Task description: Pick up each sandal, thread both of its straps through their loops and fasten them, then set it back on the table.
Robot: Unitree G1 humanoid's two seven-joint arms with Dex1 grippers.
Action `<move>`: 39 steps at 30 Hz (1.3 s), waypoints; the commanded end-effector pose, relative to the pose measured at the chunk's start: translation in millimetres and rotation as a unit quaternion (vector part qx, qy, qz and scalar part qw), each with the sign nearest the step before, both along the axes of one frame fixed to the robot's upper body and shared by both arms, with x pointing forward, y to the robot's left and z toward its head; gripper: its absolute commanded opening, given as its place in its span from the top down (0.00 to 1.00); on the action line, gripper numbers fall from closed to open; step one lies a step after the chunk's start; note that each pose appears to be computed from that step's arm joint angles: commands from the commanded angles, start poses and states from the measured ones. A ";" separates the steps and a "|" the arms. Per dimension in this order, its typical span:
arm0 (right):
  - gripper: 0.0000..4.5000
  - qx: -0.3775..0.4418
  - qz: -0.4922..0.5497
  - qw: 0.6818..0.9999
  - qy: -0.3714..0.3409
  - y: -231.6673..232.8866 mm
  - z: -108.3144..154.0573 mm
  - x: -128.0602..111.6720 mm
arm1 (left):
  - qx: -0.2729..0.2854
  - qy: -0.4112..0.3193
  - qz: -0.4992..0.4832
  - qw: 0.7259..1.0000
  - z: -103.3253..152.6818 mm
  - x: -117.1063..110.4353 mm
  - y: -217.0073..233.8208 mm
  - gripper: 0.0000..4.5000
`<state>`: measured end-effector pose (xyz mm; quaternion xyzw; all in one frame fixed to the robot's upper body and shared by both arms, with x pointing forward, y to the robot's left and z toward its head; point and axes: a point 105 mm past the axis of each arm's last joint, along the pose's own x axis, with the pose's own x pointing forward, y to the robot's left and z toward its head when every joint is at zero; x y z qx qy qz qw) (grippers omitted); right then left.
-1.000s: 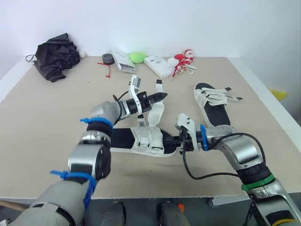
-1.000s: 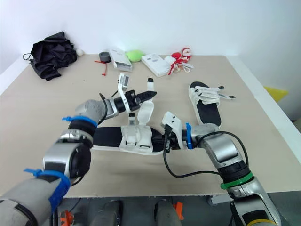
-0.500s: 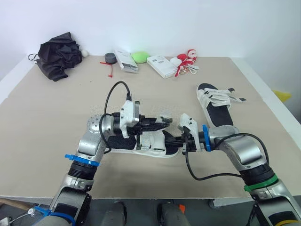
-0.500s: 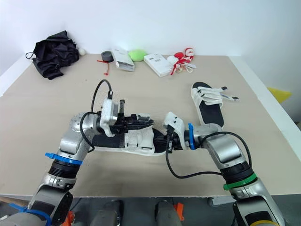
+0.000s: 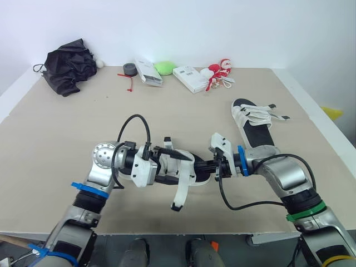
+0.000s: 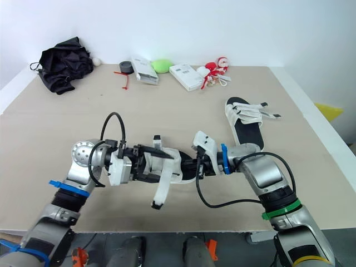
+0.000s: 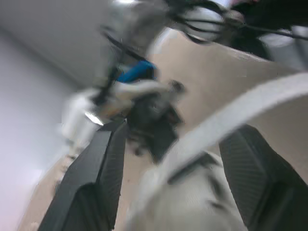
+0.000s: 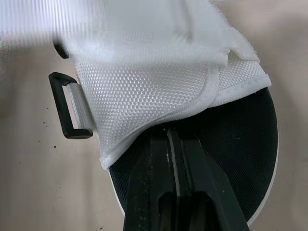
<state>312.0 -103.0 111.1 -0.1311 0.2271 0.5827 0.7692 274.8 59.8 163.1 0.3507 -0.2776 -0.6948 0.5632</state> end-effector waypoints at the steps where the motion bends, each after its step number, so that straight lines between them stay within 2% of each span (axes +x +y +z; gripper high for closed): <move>1: 1.00 -0.059 -0.032 0.997 0.046 -19.5 -32.7 -0.9 | 0.054 0.154 0.050 0.985 0.8 3.5 29.4 0.38; 2: 1.00 -0.060 -0.030 0.997 0.047 -19.6 -33.0 -0.8 | 0.063 0.174 0.072 0.980 0.1 6.4 36.9 0.38; 4: 1.00 -0.064 -0.027 0.996 0.047 -20.4 -33.6 -1.1 | 0.072 0.268 0.095 0.956 1.3 5.2 46.7 0.38; 6: 1.00 -0.066 -0.026 0.996 0.047 -20.9 -33.8 -0.6 | 0.056 0.328 0.085 0.939 10.1 -3.1 44.1 0.38; 8: 1.00 -0.068 -0.024 0.996 0.047 -20.9 -33.6 -0.4 | 0.041 0.447 0.071 0.891 18.6 -17.9 35.4 0.38; 10: 1.00 -0.068 -0.022 0.996 0.048 -20.6 -33.1 -0.4 | 0.080 0.555 0.057 0.826 10.1 -43.0 29.8 0.38; 11: 1.00 -0.069 -0.021 0.996 0.048 -20.3 -32.9 -0.5 | 0.100 0.581 0.056 0.806 3.7 -52.7 28.4 0.38; 13: 1.00 -0.069 -0.020 0.996 0.048 -19.7 -33.1 -1.2 | 0.119 0.603 0.053 0.787 -5.5 -68.3 25.4 0.38; 15: 1.00 -0.070 -0.019 0.996 0.050 -19.9 -34.4 -3.6 | 0.113 0.639 0.095 0.755 -23.5 -70.9 20.0 0.38; 17: 1.00 -0.071 -0.019 0.996 0.051 -20.6 -35.3 -5.4 | 0.110 0.656 0.127 0.736 -35.3 -69.3 17.0 0.38; 23: 1.00 -0.072 -0.022 0.996 0.051 -21.9 -34.0 -6.5 | 0.097 0.651 0.190 0.728 -55.2 -53.3 0.0 0.38; 32: 1.00 -0.073 -0.023 0.996 0.050 -21.7 -33.7 -7.4 | 0.099 0.672 0.189 0.709 -67.4 -54.6 -23.3 0.38; 34: 1.00 -0.074 -0.023 0.996 0.049 -21.6 -33.6 -7.1 | 0.083 0.668 0.197 0.713 -66.5 -48.5 -27.3 0.50; 35: 1.00 -0.074 -0.023 0.996 0.048 -21.4 -33.4 -7.0 | 0.075 0.666 0.206 0.713 -66.9 -44.4 -28.6 0.52; 36: 1.00 -0.074 -0.023 0.996 0.048 -21.4 -33.0 -7.0 | 0.071 0.666 0.210 0.713 -67.0 -42.0 -29.9 0.66; 38: 1.00 -0.075 -0.022 0.996 0.048 -21.7 -32.9 -7.0 | 0.066 0.667 0.209 0.712 -66.5 -40.8 -30.7 0.80; 39: 1.00 -0.076 -0.023 0.996 0.048 -22.3 -32.9 -7.0 | 0.066 0.670 0.206 0.711 -65.7 -41.5 -30.5 0.80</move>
